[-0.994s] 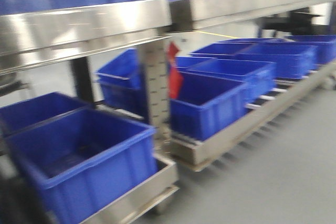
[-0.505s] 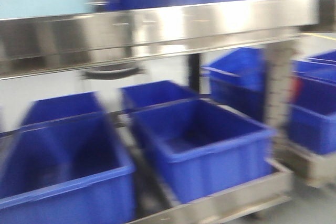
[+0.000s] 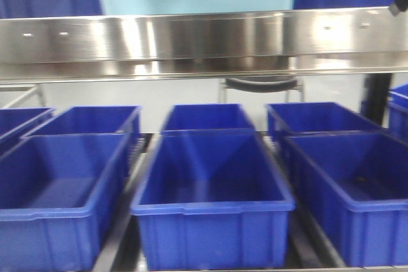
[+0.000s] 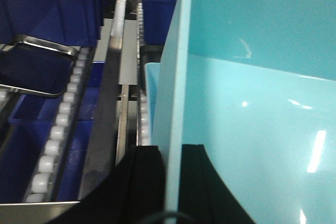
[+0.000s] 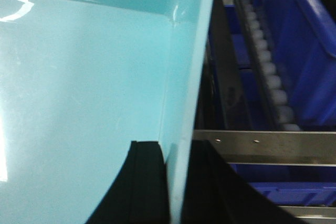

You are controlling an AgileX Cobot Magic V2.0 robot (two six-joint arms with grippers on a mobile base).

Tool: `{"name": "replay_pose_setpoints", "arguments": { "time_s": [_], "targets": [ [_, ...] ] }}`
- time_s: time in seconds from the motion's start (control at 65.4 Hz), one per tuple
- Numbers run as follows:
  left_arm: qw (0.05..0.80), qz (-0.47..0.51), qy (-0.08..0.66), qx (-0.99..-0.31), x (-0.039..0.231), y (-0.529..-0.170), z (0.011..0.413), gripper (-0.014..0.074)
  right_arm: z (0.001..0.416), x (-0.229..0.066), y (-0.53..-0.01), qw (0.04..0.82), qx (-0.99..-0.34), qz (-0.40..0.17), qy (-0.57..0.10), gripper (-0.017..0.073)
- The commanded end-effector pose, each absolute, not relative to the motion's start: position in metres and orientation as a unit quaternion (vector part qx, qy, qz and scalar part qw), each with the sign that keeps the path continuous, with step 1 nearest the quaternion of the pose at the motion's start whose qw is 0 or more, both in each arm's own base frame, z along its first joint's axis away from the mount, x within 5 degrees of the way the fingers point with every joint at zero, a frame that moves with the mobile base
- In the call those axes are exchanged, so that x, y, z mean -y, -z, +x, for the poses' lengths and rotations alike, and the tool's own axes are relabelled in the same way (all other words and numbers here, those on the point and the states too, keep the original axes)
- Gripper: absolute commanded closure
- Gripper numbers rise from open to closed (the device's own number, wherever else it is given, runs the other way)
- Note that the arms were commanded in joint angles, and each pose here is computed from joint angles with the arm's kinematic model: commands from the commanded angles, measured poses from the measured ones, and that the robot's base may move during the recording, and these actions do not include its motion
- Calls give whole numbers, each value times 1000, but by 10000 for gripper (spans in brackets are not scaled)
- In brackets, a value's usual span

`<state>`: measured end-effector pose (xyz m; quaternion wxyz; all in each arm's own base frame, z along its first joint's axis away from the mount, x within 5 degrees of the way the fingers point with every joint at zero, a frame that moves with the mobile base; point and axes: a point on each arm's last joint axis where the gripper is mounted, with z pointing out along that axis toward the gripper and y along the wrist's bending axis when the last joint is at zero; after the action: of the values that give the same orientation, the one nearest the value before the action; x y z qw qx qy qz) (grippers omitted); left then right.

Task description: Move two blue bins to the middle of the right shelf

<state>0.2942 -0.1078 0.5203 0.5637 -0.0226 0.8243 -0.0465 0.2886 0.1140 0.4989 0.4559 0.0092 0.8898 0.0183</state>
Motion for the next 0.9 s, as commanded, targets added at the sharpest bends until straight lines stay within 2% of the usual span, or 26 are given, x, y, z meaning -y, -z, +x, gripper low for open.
{"name": "replay_pose_setpoints", "arguments": {
  "time_s": [0.0,0.887],
  "targets": [
    [600,-18,86,-795,112,-534,290,705,287,-114,-503,465,-885,-1,-21,721],
    [600,-18,86,-795,112,-534,290,705,287,-114,-503,465,-885,-1,-21,721]
  ]
}}
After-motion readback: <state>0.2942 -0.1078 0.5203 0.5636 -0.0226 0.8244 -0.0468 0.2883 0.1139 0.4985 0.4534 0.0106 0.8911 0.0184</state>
